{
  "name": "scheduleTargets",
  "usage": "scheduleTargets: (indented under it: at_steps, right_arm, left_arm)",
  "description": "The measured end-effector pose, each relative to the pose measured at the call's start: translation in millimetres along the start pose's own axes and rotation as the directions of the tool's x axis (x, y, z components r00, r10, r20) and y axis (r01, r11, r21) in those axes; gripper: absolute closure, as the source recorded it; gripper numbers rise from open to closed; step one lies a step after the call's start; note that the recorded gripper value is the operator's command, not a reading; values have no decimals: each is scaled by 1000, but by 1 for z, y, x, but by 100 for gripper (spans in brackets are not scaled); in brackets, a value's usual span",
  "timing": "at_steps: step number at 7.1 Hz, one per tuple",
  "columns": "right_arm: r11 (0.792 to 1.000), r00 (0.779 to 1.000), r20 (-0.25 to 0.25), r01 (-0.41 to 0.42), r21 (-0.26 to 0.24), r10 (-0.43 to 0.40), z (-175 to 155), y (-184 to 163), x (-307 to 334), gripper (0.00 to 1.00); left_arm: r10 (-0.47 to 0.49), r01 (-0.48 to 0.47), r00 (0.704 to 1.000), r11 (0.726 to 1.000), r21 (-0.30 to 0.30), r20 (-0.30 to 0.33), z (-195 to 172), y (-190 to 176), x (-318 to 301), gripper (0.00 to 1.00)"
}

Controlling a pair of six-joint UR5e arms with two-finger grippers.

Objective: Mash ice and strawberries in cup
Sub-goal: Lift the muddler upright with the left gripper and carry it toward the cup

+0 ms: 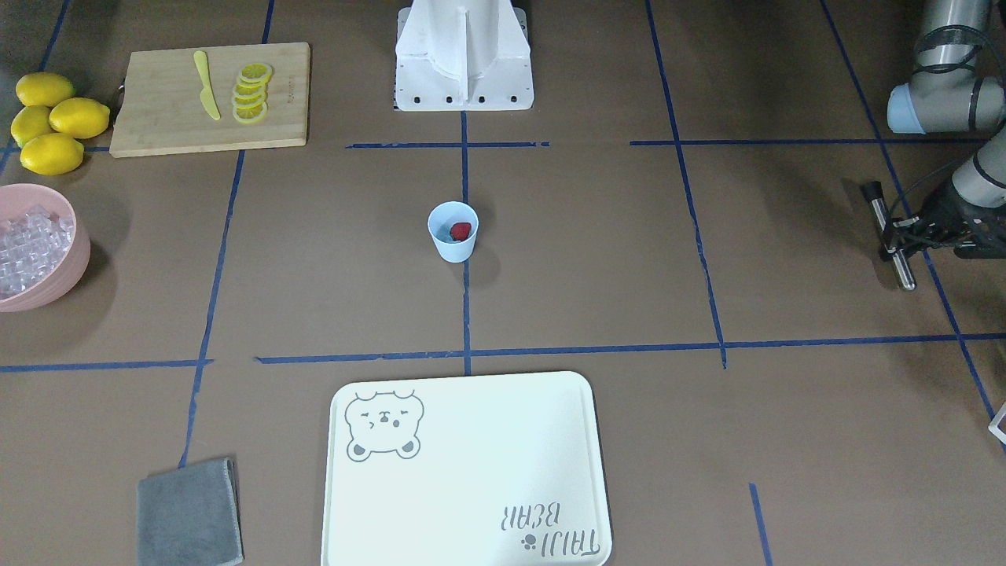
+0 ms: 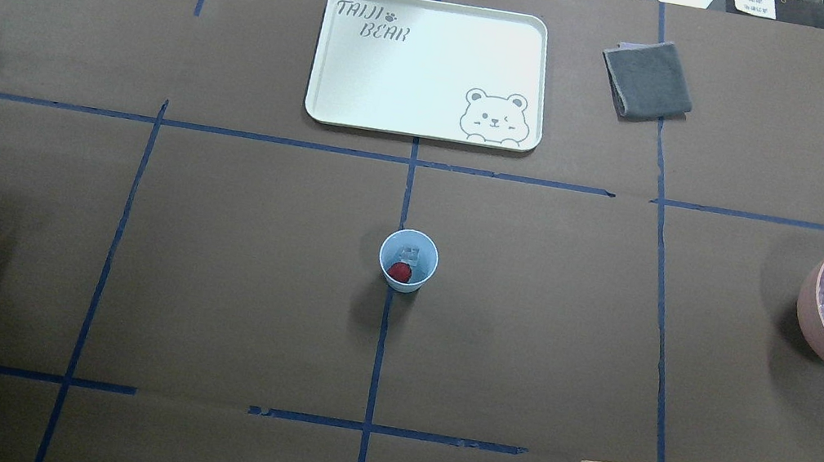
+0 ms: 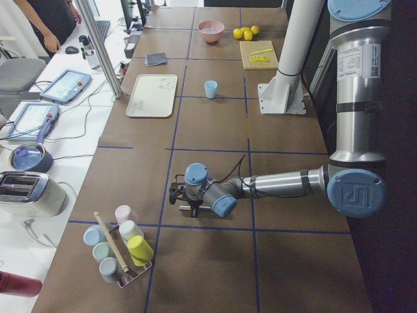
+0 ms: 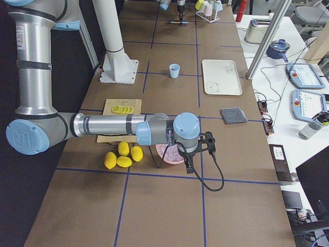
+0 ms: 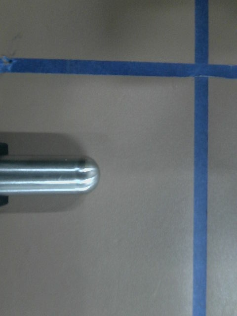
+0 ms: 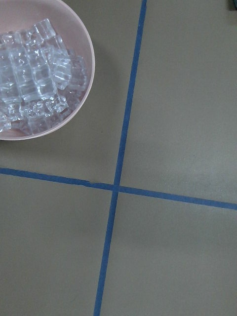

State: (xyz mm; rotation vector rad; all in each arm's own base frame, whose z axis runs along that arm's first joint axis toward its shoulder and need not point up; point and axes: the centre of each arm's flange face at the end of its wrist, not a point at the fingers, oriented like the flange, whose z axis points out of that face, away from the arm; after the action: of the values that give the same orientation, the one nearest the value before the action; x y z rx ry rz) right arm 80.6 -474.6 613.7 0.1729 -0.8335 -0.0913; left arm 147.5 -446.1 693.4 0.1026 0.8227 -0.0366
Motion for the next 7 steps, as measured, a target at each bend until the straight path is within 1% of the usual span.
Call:
scheduleTargets:
  at_steps: [1, 2, 3, 4, 5, 6, 7]
  right_arm:
    - [1000, 1000, 1, 1, 1, -1, 0, 0, -1, 0]
    - [1000, 1000, 1, 1, 2, -1, -1, 0, -2, 0]
    - [1000, 1000, 3, 1, 2, -1, -2, -1, -3, 0]
    - [1000, 1000, 7, -1, 1, 1, -2, 0, -3, 0]
    - [1000, 1000, 13, -2, 2, 2, -2, 0, -4, 0]
    - [1000, 1000, 17, -1, 4, 0, -4, 1, -5, 0]
    - [1000, 1000, 19, 1, 6, -1, -5, 3, -7, 0]
  left_arm:
    - [9, -9, 1000, 1000, 24, -13, -19, 3, 9, 100]
    - [33, -31, 999, 997, 73, -33, -46, -3, 26, 100]
    - [88, -80, 995, 986, 149, -47, -77, -13, 51, 100]
    - [158, -146, 987, 957, 250, -29, -109, -25, 81, 100]
    - [210, -198, 978, 915, 352, 3, -137, -39, 112, 100]
    - [248, -230, 969, 876, 424, 11, -158, -52, 142, 100]
    - [294, -254, 956, 839, 481, -8, -177, -66, 181, 100]
